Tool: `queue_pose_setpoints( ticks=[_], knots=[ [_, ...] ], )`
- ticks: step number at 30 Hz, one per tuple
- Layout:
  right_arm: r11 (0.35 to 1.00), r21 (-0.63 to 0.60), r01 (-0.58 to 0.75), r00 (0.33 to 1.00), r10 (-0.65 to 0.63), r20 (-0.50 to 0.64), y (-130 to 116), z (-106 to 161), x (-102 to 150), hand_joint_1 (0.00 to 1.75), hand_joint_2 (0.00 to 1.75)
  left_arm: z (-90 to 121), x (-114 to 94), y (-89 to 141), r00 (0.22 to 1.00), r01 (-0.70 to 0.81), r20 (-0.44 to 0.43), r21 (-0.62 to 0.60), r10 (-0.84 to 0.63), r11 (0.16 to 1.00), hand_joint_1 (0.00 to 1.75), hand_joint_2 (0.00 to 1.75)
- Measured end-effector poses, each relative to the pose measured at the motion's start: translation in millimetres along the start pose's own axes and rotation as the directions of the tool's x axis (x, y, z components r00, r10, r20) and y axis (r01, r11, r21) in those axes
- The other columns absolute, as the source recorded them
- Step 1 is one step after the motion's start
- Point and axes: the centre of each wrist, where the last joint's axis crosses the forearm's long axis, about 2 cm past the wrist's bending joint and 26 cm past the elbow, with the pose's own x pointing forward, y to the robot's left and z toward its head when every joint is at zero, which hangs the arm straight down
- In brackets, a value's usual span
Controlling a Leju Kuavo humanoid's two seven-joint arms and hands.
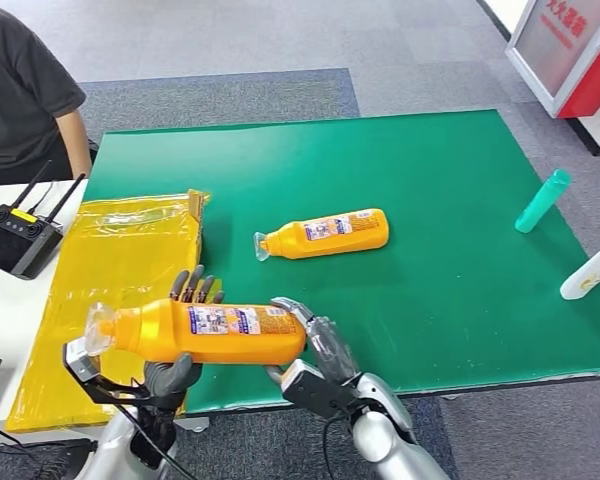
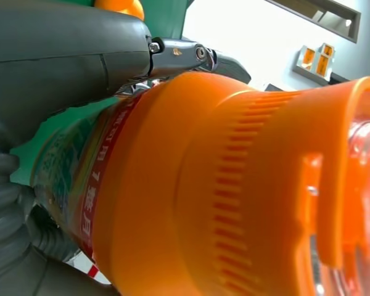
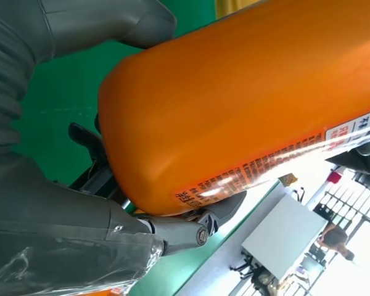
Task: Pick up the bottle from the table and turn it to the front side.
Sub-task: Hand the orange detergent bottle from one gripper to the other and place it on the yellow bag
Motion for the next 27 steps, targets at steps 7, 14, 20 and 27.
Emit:
queue_pose_setpoints(
  ticks=[7,14,20,27],
  knots=[
    [1.000,0.020,-0.009,1.000,0.010,-0.011,3,0,-3,1.75,1.75,0,-3,-1,1.000,0.004,-0.023,-0.020,-0.005,1.000,0.05,1.75],
    [0.999,0.015,-0.033,0.999,0.034,-0.030,5,-1,-8,0.21,1.75,1,-5,0,0.994,0.085,-0.063,-0.029,-0.087,0.996,1.75,1.75],
    [0.999,-0.011,-0.040,0.997,0.039,-0.060,8,5,-11,0.00,1.75,-4,-1,0,0.958,0.270,-0.105,0.031,-0.266,0.962,1.75,1.75],
    [0.998,-0.051,-0.036,0.997,0.032,-0.069,11,12,-7,0.00,1.75,-14,13,-5,0.843,0.536,-0.106,0.083,-0.527,0.840,1.75,1.75]
  ],
)
